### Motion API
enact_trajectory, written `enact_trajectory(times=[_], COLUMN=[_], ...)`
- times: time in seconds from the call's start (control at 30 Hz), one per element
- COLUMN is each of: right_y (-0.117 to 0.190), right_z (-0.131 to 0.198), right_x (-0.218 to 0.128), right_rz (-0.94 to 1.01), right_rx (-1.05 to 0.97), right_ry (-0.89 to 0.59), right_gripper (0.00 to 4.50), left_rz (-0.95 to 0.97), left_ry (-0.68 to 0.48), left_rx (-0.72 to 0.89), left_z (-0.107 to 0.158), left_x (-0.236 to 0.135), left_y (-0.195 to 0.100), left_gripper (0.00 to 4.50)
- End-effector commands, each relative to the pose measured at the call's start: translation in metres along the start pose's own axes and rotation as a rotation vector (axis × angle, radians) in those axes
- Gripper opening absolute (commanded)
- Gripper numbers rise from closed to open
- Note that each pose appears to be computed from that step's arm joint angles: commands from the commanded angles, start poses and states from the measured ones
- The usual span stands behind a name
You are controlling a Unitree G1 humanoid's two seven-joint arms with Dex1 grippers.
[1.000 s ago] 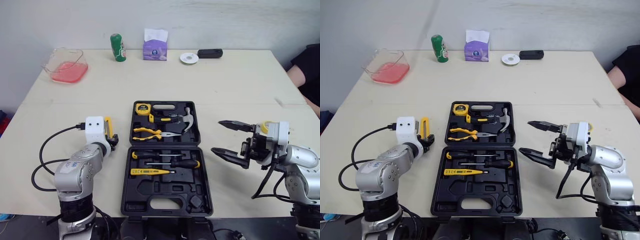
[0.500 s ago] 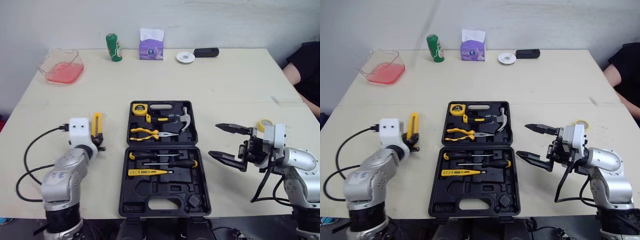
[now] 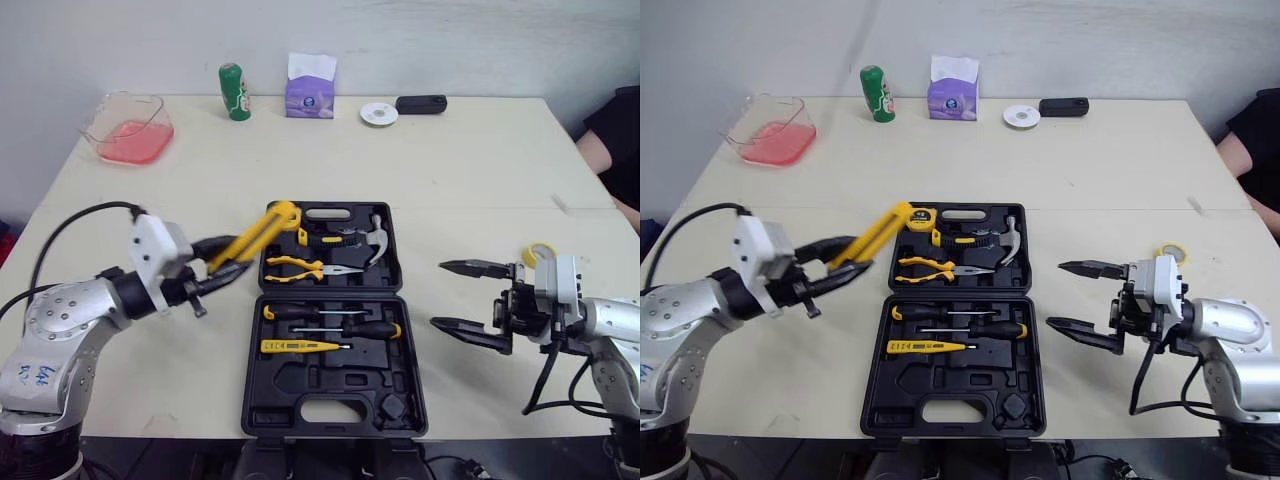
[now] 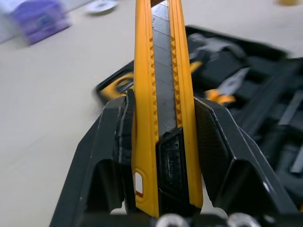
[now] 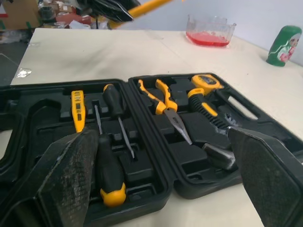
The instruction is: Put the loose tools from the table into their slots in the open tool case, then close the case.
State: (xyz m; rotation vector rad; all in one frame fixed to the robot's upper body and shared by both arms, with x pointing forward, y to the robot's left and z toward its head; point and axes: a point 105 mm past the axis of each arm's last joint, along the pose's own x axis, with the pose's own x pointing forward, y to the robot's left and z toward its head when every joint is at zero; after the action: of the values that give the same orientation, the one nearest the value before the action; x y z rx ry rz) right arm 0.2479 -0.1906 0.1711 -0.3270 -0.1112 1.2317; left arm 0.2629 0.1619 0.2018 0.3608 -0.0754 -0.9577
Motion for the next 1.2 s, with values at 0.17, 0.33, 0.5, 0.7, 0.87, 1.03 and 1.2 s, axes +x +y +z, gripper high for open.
enact_trajectory(times=[0.17, 0.33, 0.5, 0.7, 0.87, 1.03, 1.2], right_y=[0.018, 0.026, 0.032, 0.037, 0.04, 0.043, 0.046], right_z=[0.02, 0.033, 0.03, 0.026, 0.023, 0.021, 0.022], right_x=[-0.008, -0.009, -0.02, -0.028, -0.031, -0.032, -0.032], right_rz=[0.067, 0.077, 0.069, 0.038, 0.016, 0.01, 0.011], right_rx=[-0.012, -0.007, 0.019, 0.051, 0.064, 0.071, 0.077], right_ry=[0.045, 0.036, 0.08, 0.104, 0.119, 0.126, 0.128], right_gripper=[4.5, 4.5, 4.5, 4.5, 4.5, 4.5, 4.5], left_rz=[-0.451, -0.629, -0.618, -0.637, -0.643, -0.652, -0.656], left_ry=[-0.002, 0.036, 0.081, 0.174, 0.277, 0.342, 0.385], left_rx=[-0.021, 0.001, 0.045, 0.093, 0.096, 0.085, 0.072], left_z=[0.015, 0.001, -0.016, -0.036, -0.048, -0.055, -0.058], left_x=[0.017, 0.03, 0.04, 0.044, 0.045, 0.043, 0.04], left_y=[-0.062, -0.1, -0.107, -0.115, -0.115, -0.118, -0.12], left_gripper=[1.35, 1.35, 1.35, 1.35, 1.35, 1.35, 1.35])
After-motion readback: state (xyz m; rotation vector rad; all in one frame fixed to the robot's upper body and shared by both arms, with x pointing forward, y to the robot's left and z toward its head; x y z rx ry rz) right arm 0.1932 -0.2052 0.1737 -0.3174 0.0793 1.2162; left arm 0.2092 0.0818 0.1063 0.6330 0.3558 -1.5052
